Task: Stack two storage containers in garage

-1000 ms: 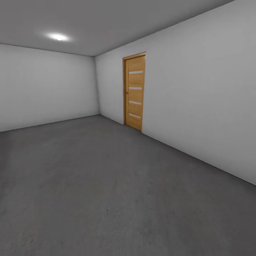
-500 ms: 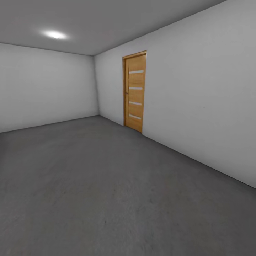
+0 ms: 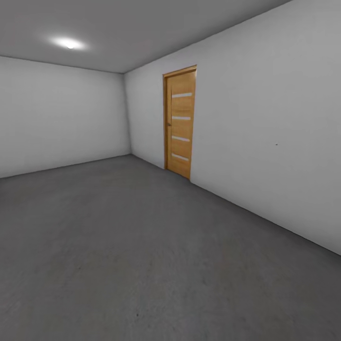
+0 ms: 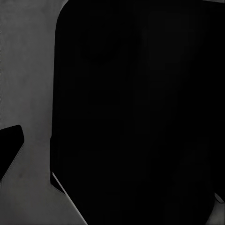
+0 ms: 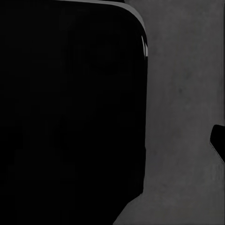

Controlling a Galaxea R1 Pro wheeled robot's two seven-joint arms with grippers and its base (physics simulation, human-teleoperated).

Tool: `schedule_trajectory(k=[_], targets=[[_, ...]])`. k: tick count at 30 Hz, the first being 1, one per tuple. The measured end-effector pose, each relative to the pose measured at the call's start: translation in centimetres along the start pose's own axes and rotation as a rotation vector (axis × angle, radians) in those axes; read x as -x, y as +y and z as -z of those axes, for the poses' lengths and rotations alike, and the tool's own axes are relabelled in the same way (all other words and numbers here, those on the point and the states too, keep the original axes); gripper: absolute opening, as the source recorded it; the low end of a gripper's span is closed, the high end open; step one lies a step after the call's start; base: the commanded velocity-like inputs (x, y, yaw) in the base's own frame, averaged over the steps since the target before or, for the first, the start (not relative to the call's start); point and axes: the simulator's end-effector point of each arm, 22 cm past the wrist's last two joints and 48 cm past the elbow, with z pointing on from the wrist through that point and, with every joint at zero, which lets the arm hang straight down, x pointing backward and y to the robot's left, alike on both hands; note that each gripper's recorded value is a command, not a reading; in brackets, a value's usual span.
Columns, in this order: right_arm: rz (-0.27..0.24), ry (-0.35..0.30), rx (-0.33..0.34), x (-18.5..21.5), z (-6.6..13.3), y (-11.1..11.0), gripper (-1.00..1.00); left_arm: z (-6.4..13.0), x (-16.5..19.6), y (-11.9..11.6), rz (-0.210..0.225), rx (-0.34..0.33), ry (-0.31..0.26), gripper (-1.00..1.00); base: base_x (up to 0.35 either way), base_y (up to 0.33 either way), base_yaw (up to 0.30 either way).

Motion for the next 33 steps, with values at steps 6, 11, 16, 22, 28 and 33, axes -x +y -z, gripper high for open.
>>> schedule_trajectory(k=[6,11,16,22,28,33], targets=[[0.000,0.000,0.000,-0.01,0.00,0.01,1.00,0.00,0.00,0.00,0.000,0.000,0.000,1.00,0.323,0.000,0.000],[0.001,0.003,-0.003,-0.16,-0.01,-0.21,1.00,0.00,0.04,-0.05,0.004,-0.001,-0.002,1.00,0.323,0.000,0.000],[0.001,0.007,-0.004,-0.32,0.00,-0.16,1.00,0.00,0.02,0.00,0.011,0.000,-0.002,1.00,0.323,0.000,0.000],[0.000,0.009,-0.002,-0.38,0.01,-0.04,1.00,0.00,0.02,0.00,0.015,-0.001,-0.003,1.00,0.323,0.000,0.000],[-0.003,0.010,-0.007,-0.42,0.00,-0.37,1.00,0.00,0.08,-0.01,0.017,-0.001,-0.003,1.00,0.323,0.000,0.000],[-0.005,0.010,-0.010,-0.42,-0.02,-0.63,1.00,0.00,0.06,-0.01,0.018,-0.001,-0.003,1.00,0.323,0.000,0.000]])
